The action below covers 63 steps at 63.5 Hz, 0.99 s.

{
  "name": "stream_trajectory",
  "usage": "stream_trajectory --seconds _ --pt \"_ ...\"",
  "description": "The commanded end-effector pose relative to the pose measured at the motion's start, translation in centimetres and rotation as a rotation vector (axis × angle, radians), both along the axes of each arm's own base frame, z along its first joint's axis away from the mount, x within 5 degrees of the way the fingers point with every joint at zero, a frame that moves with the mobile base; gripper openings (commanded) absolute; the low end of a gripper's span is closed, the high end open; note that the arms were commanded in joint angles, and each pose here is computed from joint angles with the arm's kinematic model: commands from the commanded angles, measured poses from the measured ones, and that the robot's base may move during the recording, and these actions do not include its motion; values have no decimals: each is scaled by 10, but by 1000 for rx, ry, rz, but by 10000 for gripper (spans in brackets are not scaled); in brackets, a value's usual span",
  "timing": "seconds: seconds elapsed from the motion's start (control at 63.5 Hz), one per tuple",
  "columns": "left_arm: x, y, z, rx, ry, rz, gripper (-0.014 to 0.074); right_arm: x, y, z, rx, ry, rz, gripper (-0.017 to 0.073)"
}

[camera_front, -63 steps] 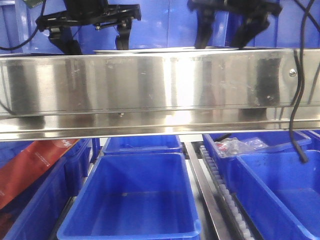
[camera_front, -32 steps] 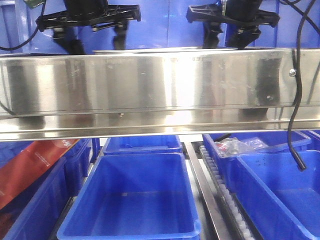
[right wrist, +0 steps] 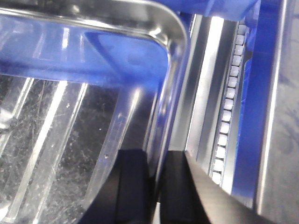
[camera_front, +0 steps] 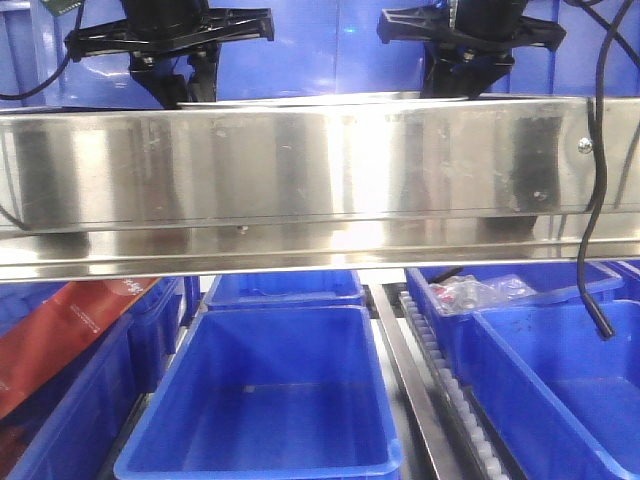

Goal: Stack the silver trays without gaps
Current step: 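Lift the silver tray off the shelf with both grippers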

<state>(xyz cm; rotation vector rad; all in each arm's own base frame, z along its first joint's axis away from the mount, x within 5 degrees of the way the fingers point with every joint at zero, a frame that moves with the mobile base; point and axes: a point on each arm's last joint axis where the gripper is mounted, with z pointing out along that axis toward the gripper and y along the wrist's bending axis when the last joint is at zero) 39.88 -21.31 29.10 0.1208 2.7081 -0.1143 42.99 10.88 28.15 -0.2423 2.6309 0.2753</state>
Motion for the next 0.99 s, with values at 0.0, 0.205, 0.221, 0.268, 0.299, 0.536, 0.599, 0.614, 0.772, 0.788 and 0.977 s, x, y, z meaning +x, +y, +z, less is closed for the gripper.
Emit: stream_trajectory --seconds 0.0,0.205,0.221,0.268,0.299,0.536,0.599,0.614,0.772,0.788,0.977 --pt "-1 -2 4 -4 -11 -12 -5 -2 1 9 -3 -22 23 -79" --pt "-4 2 20 20 -24 -25 -5 -6 1 30 -3 -28 35 -79" --pt "-4 2 22 18 -29 -25 -5 -6 0 32 -2 -31 35 -79" --pt "-6 3 27 13 -37 -25 -5 -8 0 39 0 -40 37 -79" --pt "-7 4 31 9 -45 -25 -5 -10 0 44 2 -50 38 -79" --pt "-20 11 55 -1 -68 -25 -5 -26 -5 72 -8 -76 45 -79" --pt "-24 14 63 -3 -87 -40 -5 -32 -6 78 -10 -76 48 -79" --pt "-24 14 64 -4 -89 -41 -5 -33 -6 80 -10 -77 49 -79" --pt "-35 20 85 -26 -135 -44 -5 -45 -9 95 -7 -93 52 -79" --pt "-36 21 88 -28 -139 -44 -5 -47 -9 98 -5 -101 52 -79" --pt "-48 27 115 -74 -235 -47 -5 -61 -13 126 19 -207 44 -79"
